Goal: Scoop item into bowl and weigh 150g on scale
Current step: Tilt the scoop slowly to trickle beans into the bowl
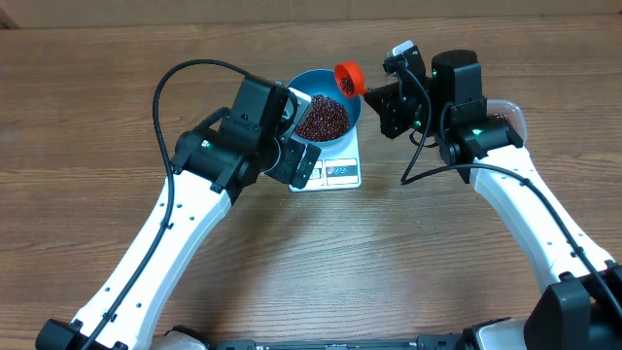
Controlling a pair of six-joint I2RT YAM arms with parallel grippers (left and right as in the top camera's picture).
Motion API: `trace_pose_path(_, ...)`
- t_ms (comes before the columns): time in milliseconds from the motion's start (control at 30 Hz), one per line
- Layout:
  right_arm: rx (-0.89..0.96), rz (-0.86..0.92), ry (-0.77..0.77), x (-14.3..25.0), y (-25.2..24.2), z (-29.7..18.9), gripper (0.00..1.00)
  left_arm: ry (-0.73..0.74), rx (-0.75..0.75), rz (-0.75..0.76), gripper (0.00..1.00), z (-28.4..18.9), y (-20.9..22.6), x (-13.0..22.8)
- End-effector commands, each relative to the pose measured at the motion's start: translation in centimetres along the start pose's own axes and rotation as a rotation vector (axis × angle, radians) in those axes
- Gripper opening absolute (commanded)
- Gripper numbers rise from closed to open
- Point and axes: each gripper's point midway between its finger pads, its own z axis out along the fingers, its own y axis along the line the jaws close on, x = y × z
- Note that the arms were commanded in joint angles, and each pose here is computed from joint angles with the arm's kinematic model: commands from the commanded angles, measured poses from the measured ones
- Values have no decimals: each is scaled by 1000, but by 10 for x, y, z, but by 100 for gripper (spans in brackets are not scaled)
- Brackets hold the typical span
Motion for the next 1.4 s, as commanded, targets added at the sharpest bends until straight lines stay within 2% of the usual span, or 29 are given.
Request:
trace_pose_path(0,4,-13,-32,-15,2,-1,4,-20,8,16,100,-5,0,-6)
trace_pose_path(433,1,-12,-31,-15,3,-1,4,-20,8,16,100,-5,0,-6)
trace_pose_path(533,-45,-19,-25,-14,14,0,4,-20,8,16,100,-5,0,-6)
trace_pose_path(600,-19,-77,-14,-11,11,0,4,-20,8,16,100,-5,0,-6)
trace_pose_path(667,45,-60,-18,-13,0,0,4,-20,8,16,100,-5,0,-6)
trace_pose_path(767,-13,-68,-28,-15,11,1,4,-20,8,16,100,-5,0,-6)
trace_pose_path(1033,65,-78,-19,-14,-2,1,4,-20,8,16,100,-5,0,-6)
trace_pose_path(1133,1,-70,-17,-12,9,1,4,-20,8,16,100,-5,0,-6)
trace_pose_path(1233,54,-90,-5,-10,0,1,4,-20,8,16,100,-5,0,-6)
trace_pose_path(1367,37,-82,-6,-10,3,1,4,-20,8,16,100,-5,0,-6)
